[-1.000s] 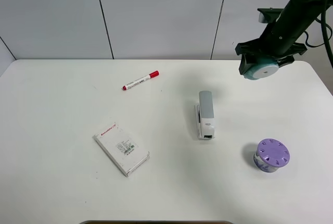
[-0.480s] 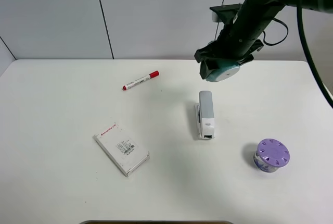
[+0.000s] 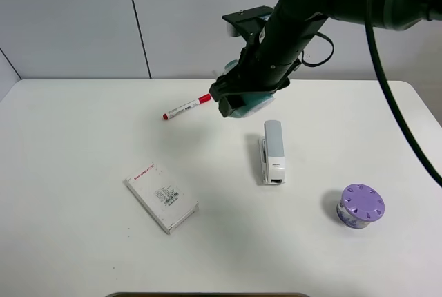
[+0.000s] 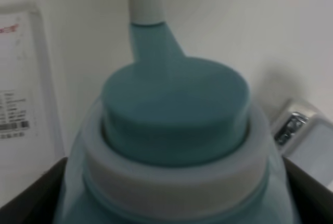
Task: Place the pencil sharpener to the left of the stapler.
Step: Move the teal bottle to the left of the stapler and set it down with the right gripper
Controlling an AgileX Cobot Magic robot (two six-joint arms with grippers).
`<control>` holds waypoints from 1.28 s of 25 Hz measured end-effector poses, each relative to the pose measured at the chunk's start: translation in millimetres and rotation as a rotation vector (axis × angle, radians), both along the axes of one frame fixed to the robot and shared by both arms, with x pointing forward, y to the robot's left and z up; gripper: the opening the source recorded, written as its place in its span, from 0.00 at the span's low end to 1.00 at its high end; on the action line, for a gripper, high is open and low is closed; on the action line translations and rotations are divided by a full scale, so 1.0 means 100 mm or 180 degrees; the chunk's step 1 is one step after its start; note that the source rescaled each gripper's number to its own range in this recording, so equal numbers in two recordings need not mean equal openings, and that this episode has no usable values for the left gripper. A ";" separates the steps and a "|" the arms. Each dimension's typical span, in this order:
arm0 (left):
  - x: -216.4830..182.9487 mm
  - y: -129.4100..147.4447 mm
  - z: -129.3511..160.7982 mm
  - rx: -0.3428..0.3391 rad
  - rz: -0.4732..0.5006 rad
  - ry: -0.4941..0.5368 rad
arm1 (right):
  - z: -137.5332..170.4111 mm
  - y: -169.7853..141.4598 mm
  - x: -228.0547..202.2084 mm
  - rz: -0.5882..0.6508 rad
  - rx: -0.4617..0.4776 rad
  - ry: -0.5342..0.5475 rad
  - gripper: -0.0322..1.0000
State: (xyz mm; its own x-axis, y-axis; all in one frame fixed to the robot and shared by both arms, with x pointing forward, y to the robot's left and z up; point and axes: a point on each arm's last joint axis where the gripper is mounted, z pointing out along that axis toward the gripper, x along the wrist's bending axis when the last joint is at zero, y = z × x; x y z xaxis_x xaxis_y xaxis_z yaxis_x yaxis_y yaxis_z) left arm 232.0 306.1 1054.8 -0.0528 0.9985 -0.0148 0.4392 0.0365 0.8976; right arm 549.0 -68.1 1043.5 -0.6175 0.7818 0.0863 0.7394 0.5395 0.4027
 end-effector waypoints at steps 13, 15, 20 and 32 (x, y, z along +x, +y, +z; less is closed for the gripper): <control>0.00 0.00 0.00 0.0000 0.0000 0.0000 | -0.49 0.24 -0.01 0.0146 -0.0230 0.0366 0.03; 0.00 0.00 0.00 0.0000 0.0000 0.0000 | -0.55 0.25 0.00 0.0146 -0.0260 0.0408 0.03; 0.00 0.00 0.00 0.0000 0.0000 0.0000 | -0.72 0.28 0.03 0.0127 -0.0292 0.0528 0.03; 0.00 0.00 0.00 0.0000 0.0000 0.0000 | -1.02 0.32 0.07 0.0110 -0.0381 0.0677 0.03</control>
State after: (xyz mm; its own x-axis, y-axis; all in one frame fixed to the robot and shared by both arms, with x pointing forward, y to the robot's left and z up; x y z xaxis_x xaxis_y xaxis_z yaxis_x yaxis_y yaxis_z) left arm 232.0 306.1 1054.8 -0.0528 0.9985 -0.0148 0.4392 0.0365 0.8976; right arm 556.2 -36.1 941.8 -0.6219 0.7730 0.1252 0.7810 0.6005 0.1716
